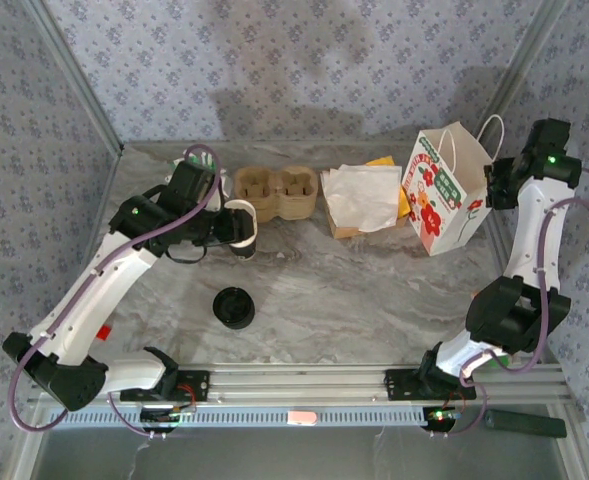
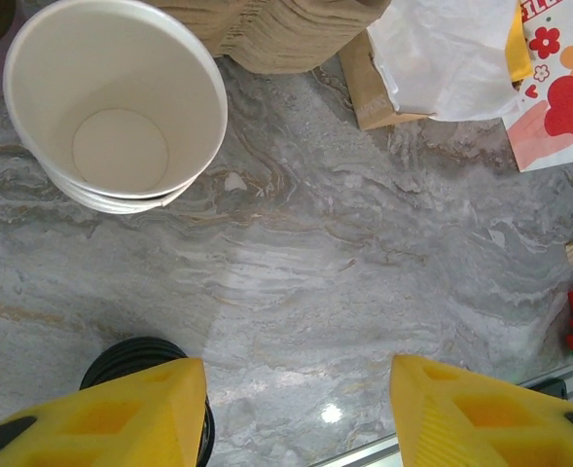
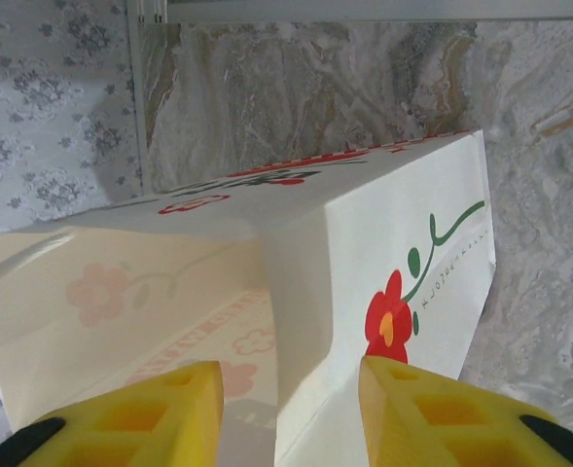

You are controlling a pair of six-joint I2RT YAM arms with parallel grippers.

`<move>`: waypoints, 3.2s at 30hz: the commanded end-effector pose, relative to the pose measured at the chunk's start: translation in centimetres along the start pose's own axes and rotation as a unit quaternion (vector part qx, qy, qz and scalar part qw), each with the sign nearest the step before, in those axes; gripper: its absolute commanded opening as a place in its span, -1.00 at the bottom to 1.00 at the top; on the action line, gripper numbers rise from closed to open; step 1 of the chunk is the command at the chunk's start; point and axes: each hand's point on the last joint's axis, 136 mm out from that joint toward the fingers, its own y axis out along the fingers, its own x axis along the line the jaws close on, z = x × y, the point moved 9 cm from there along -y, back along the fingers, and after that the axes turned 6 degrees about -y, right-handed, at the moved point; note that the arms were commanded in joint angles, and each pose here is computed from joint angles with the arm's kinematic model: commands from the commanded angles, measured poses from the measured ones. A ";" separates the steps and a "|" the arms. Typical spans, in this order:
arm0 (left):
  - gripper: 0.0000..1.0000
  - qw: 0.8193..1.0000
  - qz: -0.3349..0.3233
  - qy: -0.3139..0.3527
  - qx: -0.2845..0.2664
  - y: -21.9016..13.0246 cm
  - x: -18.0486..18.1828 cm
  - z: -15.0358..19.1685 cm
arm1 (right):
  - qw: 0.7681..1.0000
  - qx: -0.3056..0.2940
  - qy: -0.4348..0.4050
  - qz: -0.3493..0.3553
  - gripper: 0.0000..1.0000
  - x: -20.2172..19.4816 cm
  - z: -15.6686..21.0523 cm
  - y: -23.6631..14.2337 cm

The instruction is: Pack the takeout coffee

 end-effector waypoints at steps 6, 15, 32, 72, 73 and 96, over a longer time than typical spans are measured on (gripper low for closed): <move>0.06 0.998 -0.026 -0.022 -0.045 -3.8 0.9 0.1 | 0.979 -0.103 -0.174 -0.026 0.25 0.8 1.9 -9.6; 0.05 0.990 -0.092 -0.038 -0.102 -7.3 3.4 1.3 | 0.835 -0.076 -0.516 -0.175 0.33 0.8 16.2 -15.3; 0.80 0.988 -0.123 -0.064 -0.073 -4.7 5.8 0.5 | 0.706 0.192 -0.676 -0.081 0.28 3.7 39.6 -7.4; 0.99 0.982 -0.028 -0.175 -0.061 -1.8 9.4 2.1 | 0.722 0.247 -0.638 -0.103 -0.20 8.4 47.3 3.1; 0.99 0.982 -0.030 -0.174 -0.061 -1.9 9.4 2.2 | 0.722 0.246 -0.638 -0.103 -0.24 8.4 47.3 3.4; 0.99 0.982 -0.046 -0.169 -0.067 -2.5 9.5 2.3 | 0.713 0.258 -0.642 -0.115 -0.30 8.4 48.9 5.2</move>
